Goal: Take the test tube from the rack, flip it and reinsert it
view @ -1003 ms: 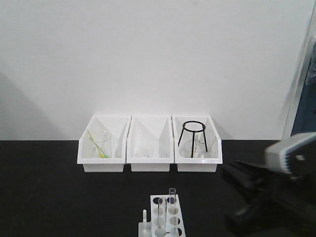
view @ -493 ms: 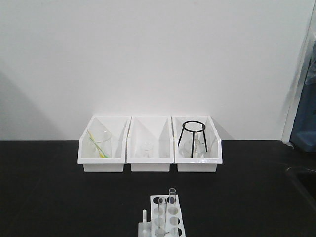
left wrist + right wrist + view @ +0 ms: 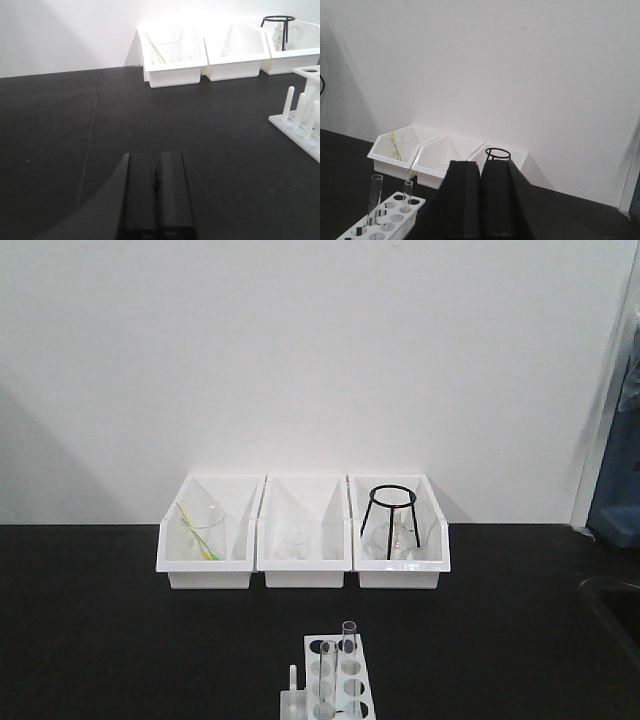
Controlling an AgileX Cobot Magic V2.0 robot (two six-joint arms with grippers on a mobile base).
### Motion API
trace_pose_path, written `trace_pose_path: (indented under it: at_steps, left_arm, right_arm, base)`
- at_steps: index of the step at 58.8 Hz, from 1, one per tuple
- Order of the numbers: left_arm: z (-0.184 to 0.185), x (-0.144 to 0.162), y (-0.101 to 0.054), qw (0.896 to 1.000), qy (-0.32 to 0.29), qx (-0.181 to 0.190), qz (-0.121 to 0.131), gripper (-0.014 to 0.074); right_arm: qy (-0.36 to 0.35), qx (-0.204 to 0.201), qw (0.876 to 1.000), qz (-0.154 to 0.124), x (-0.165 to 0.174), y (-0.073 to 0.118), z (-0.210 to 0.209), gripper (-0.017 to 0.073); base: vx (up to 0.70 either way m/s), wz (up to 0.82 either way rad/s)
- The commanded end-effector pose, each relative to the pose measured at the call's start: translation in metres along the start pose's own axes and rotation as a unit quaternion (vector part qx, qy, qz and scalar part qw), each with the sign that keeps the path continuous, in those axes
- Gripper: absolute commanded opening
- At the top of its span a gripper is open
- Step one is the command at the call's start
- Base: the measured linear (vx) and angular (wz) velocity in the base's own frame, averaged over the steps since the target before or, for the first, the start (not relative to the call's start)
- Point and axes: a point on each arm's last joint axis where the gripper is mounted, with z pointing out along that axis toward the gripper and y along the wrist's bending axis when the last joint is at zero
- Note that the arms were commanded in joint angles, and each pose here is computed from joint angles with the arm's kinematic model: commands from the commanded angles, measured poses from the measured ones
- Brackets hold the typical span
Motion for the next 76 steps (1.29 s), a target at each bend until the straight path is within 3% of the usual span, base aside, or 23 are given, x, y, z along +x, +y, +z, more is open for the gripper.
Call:
trace_pose_path:
  at_steps: [1,11,16,21,24,30,34,76]
  left_arm:
    - [-0.001,-0.009,-0.001,0.999,-0.045,0.007,-0.007,-0.0006]
    - [-0.001,-0.009,-0.001,0.999,-0.045,0.007,-0.007,-0.0006]
    - [-0.001,-0.009,-0.001,0.999,-0.045,0.007,-0.007,-0.0006]
    - [-0.001,-0.009,-0.001,0.999,-0.045,0.007,-0.007,-0.0006]
    - [-0.001,-0.009,-0.001,0.999,-0.045,0.007,-0.007,-0.0006]
    - [-0.001,-0.009,-0.001,0.999,-0.045,0.007,-0.007,-0.0006]
    - [-0.001,-0.009,-0.001,0.999,-0.045,0.007,-0.007,-0.0006]
    - [-0.001,-0.009,-0.001,0.999,-0.045,0.007,-0.007,-0.0006]
  right_arm:
    - [-0.012,0.010,1.000,0.003,-0.007,0.000,0.001,-0.0009]
    - [0.018,0.064,0.997,0.044,0.039,0.008,0.013,-0.0009]
    - [0.020,0.105,0.990,0.091,0.077,0.009,0.017,-0.0009]
    - [0.011,0.134,0.985,0.112,0.107,0.010,0.016,-0.0009]
    - [0.019,0.135,0.985,0.109,0.111,0.011,0.014,-0.0009]
    - [0.022,0.133,0.989,0.067,0.111,0.013,0.008,-0.0009]
    - [0.026,0.133,0.989,0.054,0.112,0.013,0.007,-0.0007]
    - [0.028,0.132,0.989,0.054,0.112,0.013,0.007,-0.0007]
  base:
    - [0.00,0.00]
    - [0.00,0.00]
    - [0.00,0.00]
    - [0.00,0.00]
    - [0.00,0.00]
    - [0.00,0.00]
    - [0.00,0.00]
    - [0.00,0.00]
